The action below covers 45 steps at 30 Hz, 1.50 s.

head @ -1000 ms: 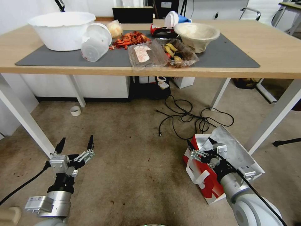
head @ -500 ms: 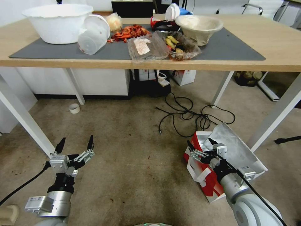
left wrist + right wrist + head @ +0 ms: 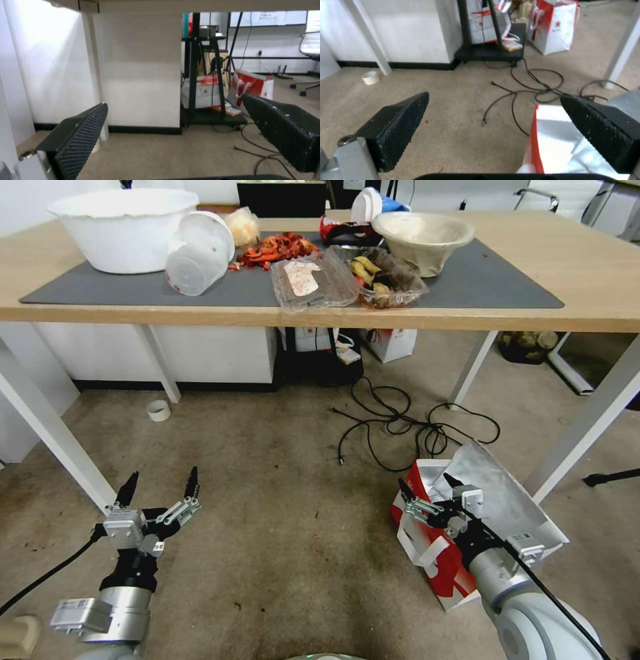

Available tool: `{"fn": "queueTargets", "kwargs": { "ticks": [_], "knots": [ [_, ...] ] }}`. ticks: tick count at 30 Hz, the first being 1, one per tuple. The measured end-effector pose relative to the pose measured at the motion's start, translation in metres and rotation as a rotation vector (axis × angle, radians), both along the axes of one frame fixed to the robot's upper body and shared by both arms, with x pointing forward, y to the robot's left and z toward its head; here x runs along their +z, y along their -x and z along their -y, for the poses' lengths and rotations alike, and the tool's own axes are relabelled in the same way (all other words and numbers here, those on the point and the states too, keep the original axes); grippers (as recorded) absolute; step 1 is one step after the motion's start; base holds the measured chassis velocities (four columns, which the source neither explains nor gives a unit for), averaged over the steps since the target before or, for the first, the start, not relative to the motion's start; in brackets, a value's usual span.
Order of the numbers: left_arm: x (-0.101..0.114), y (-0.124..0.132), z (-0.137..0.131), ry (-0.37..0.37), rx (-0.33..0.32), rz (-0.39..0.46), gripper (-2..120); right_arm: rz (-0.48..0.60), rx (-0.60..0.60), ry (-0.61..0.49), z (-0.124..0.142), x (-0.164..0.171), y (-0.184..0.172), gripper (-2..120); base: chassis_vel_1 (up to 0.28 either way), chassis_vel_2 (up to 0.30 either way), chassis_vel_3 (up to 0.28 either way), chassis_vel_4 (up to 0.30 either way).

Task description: Pick up the food delivery bag from the floor and place it on the table.

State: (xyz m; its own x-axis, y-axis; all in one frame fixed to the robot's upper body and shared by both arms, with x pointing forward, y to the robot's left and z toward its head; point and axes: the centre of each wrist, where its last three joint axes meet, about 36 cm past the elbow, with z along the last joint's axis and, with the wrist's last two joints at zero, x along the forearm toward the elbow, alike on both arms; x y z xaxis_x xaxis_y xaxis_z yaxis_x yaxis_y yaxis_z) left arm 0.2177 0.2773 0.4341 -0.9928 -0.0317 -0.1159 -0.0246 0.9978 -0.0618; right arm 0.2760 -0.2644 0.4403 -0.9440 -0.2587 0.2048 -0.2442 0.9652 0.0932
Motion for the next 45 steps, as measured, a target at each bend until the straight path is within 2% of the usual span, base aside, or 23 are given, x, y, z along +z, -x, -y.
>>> {"fn": "queueTargets", "kwargs": {
  "ticks": [6, 14, 16, 18, 21, 23, 24, 26, 30, 38, 45],
  "knots": [
    [0.001, 0.001, 0.002, -0.007, -0.002, 0.003, 100, 0.029, 0.085, 0.058, 0.016, 0.009, -0.019, 100, 0.0, 0.0, 0.0, 0.0],
    [0.004, 0.002, 0.002, -0.013, -0.006, 0.009, 100, 0.008, 0.105, 0.179, 0.05, 0.033, -0.044, 100, 0.0, 0.0, 0.0, 0.0],
    [0.005, 0.002, 0.002, -0.014, -0.006, 0.012, 100, -0.033, 0.079, 0.249, 0.068, 0.045, -0.052, 100, 0.0, 0.0, 0.0, 0.0],
    [0.005, 0.002, 0.002, -0.015, -0.006, 0.013, 100, -0.041, 0.074, 0.259, 0.07, 0.047, -0.053, 100, 0.0, 0.0, 0.0, 0.0],
    [0.005, 0.001, 0.002, -0.016, -0.01, 0.017, 100, -0.137, 0.006, 0.379, 0.099, 0.062, -0.066, 100, 0.0, 0.0, 0.0, 0.0],
    [0.005, 0.001, 0.002, -0.016, -0.011, 0.017, 100, -0.14, 0.003, 0.384, 0.101, 0.063, -0.067, 100, 0.0, 0.0, 0.0, 0.0],
    [0.005, 0.001, 0.002, -0.015, -0.011, 0.02, 100, -0.168, -0.025, 0.428, 0.113, 0.067, -0.074, 100, 0.0, 0.0, 0.0, 0.0],
    [0.005, 0.001, 0.002, -0.014, -0.011, 0.021, 100, -0.179, -0.034, 0.449, 0.118, 0.069, -0.077, 100, 0.0, 0.0, 0.0, 0.0],
    [0.003, 0.002, 0.004, -0.007, -0.016, 0.027, 100, -0.235, -0.084, 0.526, 0.144, 0.075, -0.101, 100, 0.0, 0.0, 0.0, 0.0],
    [0.006, 0.004, 0.007, -0.005, -0.024, 0.032, 100, -0.314, -0.114, 0.556, 0.164, 0.067, -0.126, 100, 0.0, 0.0, 0.0, 0.0],
    [0.01, 0.005, 0.009, -0.005, -0.027, 0.038, 100, -0.421, -0.094, 0.592, 0.173, 0.036, -0.143, 100, 0.0, 0.0, 0.0, 0.0]
  ]
}}
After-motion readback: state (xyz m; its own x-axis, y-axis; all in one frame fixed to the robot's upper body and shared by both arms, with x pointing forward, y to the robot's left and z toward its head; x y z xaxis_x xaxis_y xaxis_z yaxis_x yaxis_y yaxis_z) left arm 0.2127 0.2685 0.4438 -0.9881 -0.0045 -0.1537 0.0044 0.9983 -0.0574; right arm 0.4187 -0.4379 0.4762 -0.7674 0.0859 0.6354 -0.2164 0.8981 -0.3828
